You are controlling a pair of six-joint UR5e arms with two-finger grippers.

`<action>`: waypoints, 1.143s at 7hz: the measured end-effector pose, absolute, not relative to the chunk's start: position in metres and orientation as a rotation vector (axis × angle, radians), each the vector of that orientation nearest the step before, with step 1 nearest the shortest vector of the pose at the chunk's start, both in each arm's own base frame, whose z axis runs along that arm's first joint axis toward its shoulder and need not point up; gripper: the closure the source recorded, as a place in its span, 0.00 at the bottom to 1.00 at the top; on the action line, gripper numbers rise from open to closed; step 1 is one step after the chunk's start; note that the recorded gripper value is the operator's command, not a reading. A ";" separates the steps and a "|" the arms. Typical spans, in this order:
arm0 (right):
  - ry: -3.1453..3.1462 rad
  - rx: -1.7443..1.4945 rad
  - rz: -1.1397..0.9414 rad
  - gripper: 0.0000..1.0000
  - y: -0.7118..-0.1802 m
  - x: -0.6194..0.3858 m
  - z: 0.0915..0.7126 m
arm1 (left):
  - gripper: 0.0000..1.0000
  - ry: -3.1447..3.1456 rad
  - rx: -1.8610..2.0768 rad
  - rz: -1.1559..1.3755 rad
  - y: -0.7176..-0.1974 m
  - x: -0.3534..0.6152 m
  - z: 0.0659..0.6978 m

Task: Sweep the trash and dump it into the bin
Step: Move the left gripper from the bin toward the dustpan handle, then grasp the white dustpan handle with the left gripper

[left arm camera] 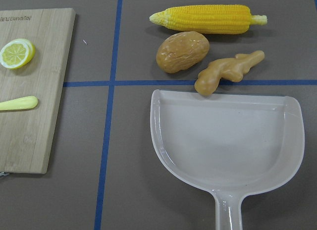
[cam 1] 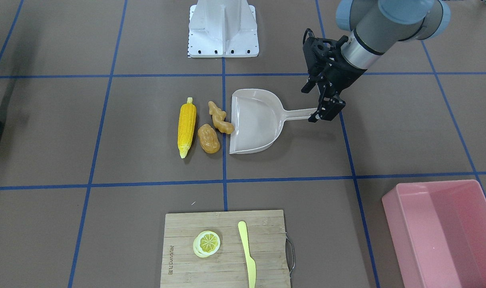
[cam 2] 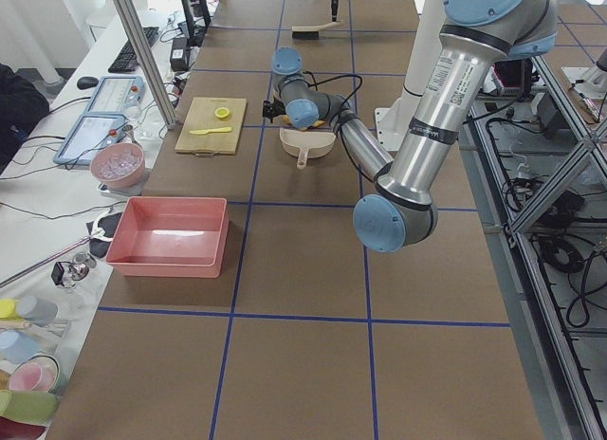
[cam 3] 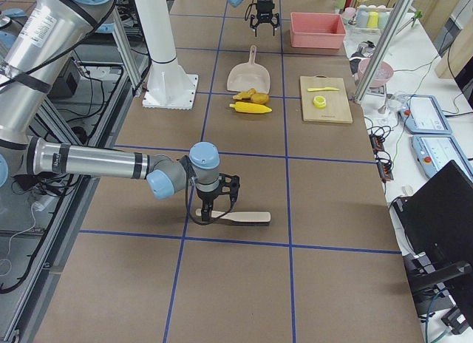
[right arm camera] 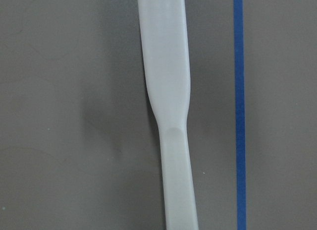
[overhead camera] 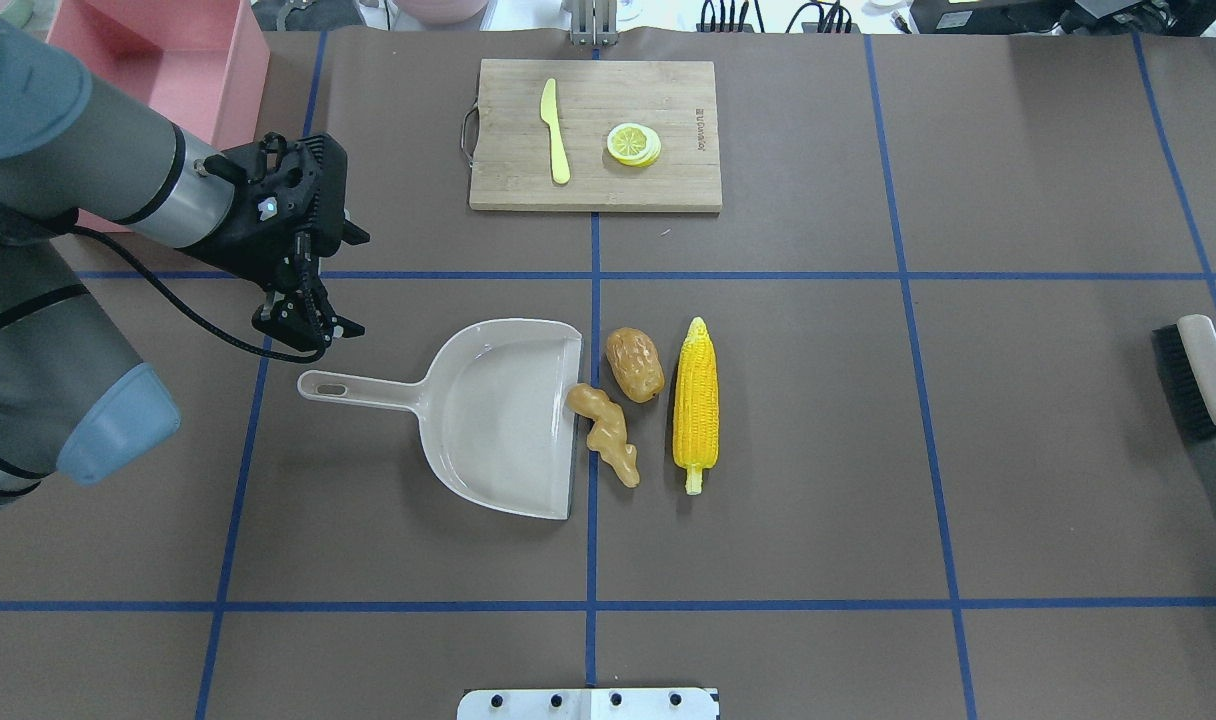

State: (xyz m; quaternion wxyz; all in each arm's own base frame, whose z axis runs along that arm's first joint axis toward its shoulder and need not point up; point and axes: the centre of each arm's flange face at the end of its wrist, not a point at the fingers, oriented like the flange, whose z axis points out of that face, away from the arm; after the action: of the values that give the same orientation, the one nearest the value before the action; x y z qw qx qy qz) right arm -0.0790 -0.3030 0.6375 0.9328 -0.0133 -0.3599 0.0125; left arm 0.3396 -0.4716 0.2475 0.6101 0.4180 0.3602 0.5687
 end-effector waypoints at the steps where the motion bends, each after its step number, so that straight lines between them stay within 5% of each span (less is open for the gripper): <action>1: -0.737 -0.027 0.023 0.00 -0.302 -0.084 0.646 | 0.03 0.846 0.985 1.307 -0.468 0.343 0.260; 6: -0.719 -0.034 0.011 0.22 -0.296 -0.103 0.663 | 0.03 0.949 1.066 1.222 -0.439 0.387 0.333; 8: -0.714 -0.041 0.006 0.62 -0.294 -0.109 0.664 | 0.03 0.989 1.089 1.218 -0.431 0.406 0.353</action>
State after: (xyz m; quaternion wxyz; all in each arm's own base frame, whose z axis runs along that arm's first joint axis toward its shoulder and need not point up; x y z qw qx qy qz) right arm -0.1093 -0.2939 0.6637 0.9368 -0.0202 -0.3492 0.0029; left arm 0.4064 -0.4314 0.3527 0.5778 0.4652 0.4228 0.5206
